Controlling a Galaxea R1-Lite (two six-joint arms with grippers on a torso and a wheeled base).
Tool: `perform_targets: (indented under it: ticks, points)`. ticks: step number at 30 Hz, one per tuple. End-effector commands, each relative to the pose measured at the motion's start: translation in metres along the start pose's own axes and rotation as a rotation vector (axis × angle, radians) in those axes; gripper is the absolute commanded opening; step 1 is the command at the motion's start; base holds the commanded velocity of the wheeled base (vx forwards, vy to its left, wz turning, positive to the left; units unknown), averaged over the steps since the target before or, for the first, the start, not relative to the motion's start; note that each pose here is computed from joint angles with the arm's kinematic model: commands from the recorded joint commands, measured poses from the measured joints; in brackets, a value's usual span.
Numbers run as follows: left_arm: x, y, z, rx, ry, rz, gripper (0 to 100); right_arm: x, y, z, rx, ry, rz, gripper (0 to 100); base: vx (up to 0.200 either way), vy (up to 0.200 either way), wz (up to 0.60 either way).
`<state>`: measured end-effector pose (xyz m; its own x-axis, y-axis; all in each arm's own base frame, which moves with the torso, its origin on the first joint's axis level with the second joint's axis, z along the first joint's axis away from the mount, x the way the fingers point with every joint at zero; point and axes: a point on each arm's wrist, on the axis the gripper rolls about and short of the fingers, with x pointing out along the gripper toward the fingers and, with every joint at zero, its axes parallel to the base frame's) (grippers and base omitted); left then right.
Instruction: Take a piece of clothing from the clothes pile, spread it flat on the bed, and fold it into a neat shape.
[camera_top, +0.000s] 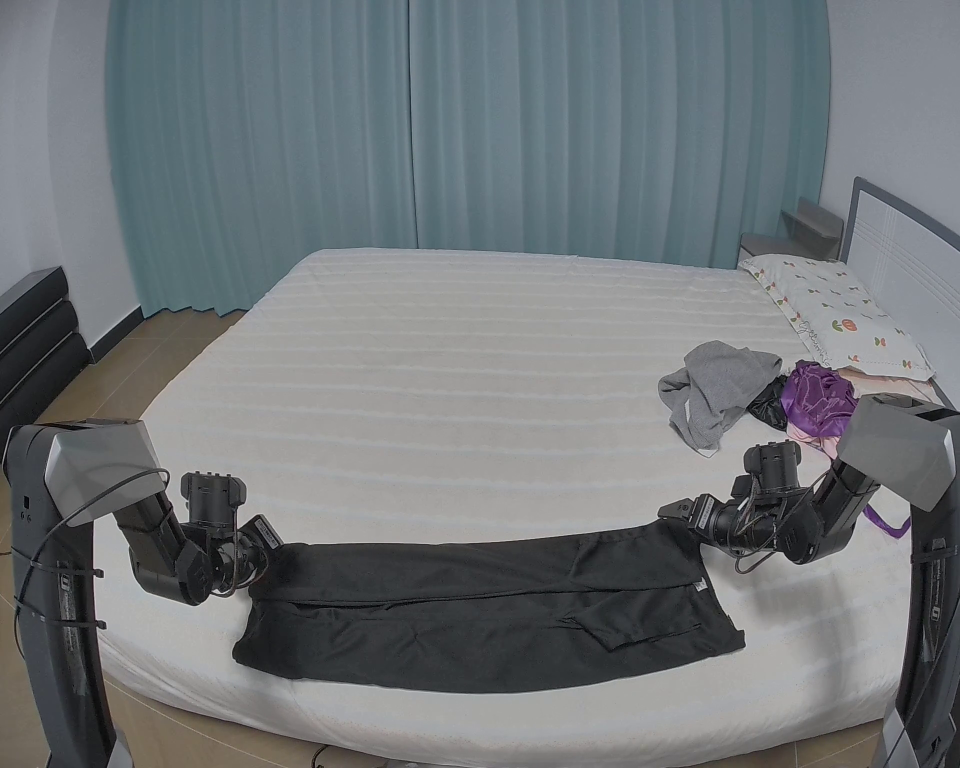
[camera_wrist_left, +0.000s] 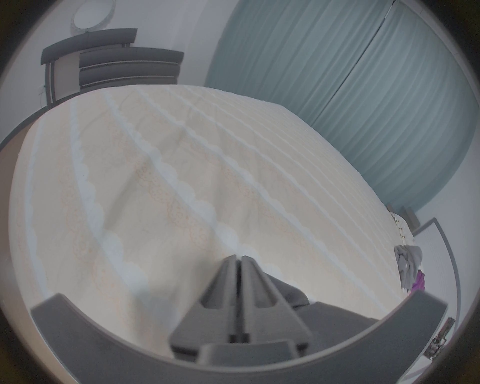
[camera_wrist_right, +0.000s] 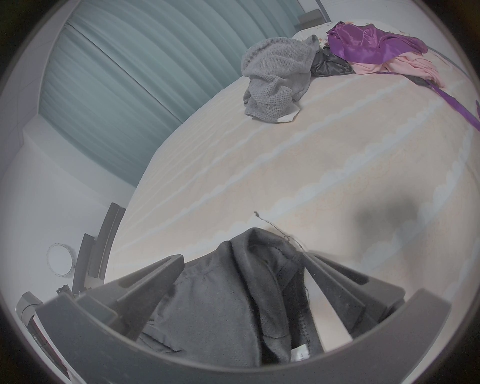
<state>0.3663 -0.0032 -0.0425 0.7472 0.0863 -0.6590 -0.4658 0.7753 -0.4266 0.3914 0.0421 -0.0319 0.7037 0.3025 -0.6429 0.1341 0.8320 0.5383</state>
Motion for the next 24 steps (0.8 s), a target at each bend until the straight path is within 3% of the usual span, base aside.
perform_targets:
  ticks: [1, 6, 18, 19, 24]
  points:
    - [0.001, 0.002, 0.001, -0.034, -0.052, 0.02, 0, 0.007, -0.001, 0.001, 0.0, -0.002, -0.008, 100, 0.0, 0.0, 0.0]
    - [-0.001, 0.0, 0.006, -0.076, -0.1, -0.002, 0, 0.013, -0.001, 0.001, -0.003, -0.008, -0.016, 100, 0.0, 0.0, 0.0]
    - [-0.001, 0.003, 0.001, -0.077, -0.085, 0.01, 0, 0.027, -0.003, 0.002, 0.007, -0.032, -0.035, 100, 0.0, 0.0, 0.0]
    - [-0.001, 0.003, 0.001, -0.077, -0.085, 0.01, 0, 0.029, -0.004, 0.002, 0.013, -0.032, -0.037, 0, 0.0, 0.0, 0.0]
    - [-0.001, 0.004, 0.001, -0.077, -0.082, 0.01, 0, 0.029, -0.003, 0.004, 0.025, -0.053, -0.054, 0, 0.0, 0.0, 0.0]
